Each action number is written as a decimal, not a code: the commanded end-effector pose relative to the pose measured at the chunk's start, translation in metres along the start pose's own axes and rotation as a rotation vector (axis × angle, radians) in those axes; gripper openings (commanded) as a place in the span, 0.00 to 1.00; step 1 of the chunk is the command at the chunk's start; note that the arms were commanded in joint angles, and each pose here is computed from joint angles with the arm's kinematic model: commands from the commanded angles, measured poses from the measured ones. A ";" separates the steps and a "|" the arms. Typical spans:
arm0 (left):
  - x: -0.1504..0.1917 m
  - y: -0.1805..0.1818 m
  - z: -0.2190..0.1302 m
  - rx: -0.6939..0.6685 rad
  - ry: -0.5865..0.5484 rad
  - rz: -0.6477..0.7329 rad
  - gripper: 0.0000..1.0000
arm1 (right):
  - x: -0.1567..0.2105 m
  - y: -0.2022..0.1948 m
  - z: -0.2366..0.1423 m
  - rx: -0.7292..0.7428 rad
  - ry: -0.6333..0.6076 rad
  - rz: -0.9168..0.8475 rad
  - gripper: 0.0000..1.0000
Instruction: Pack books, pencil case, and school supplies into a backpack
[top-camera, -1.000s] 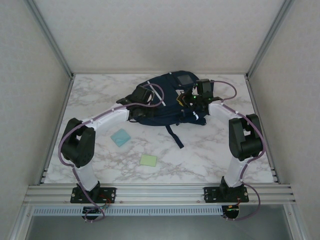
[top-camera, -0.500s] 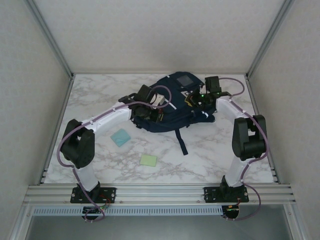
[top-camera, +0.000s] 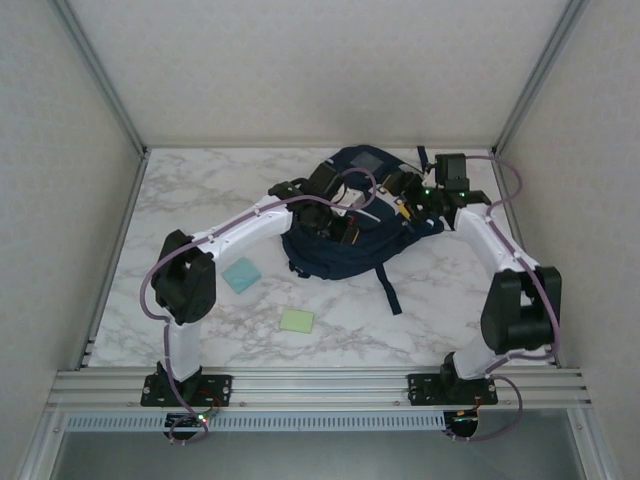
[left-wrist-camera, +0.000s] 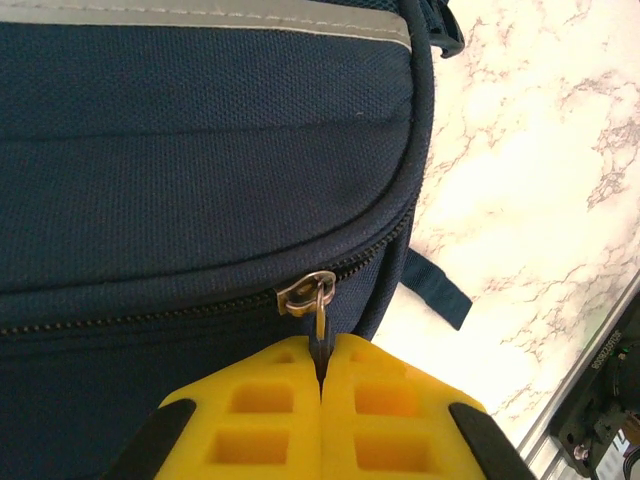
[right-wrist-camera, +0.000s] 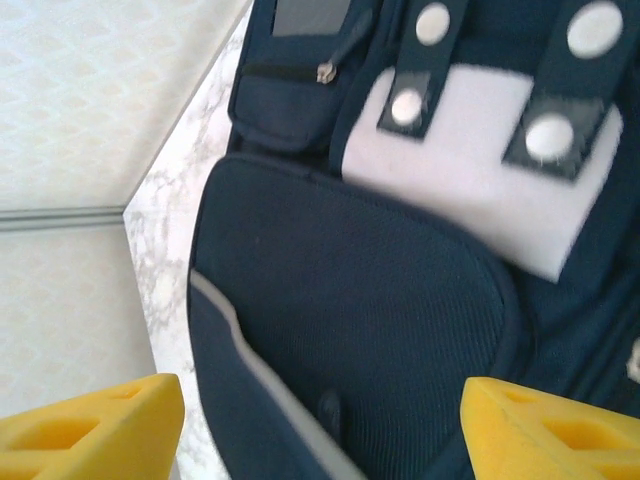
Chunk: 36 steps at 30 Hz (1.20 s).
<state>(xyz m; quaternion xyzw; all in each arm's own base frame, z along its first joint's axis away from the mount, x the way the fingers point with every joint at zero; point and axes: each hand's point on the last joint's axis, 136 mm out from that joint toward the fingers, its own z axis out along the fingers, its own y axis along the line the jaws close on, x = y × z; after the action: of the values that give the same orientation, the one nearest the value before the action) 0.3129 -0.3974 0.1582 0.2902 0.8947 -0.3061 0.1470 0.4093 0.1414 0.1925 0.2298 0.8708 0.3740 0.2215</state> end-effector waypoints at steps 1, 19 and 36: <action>-0.012 -0.021 -0.001 0.059 -0.028 0.027 0.00 | 0.031 -0.013 -0.008 -0.004 0.065 0.073 0.70; 0.001 -0.015 -0.007 -0.027 -0.039 0.049 0.00 | 0.071 -0.011 0.041 -0.058 0.128 0.073 0.00; 0.008 0.168 -0.078 -0.394 -0.162 -0.295 0.00 | 0.050 -0.041 0.017 0.125 0.077 -0.144 0.00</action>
<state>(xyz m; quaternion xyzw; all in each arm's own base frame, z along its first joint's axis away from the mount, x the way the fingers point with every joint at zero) 0.3994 -0.2591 0.1277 0.1372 0.9480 -0.1989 0.2072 0.3523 0.1837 0.1441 0.1741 0.8945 0.3798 0.1594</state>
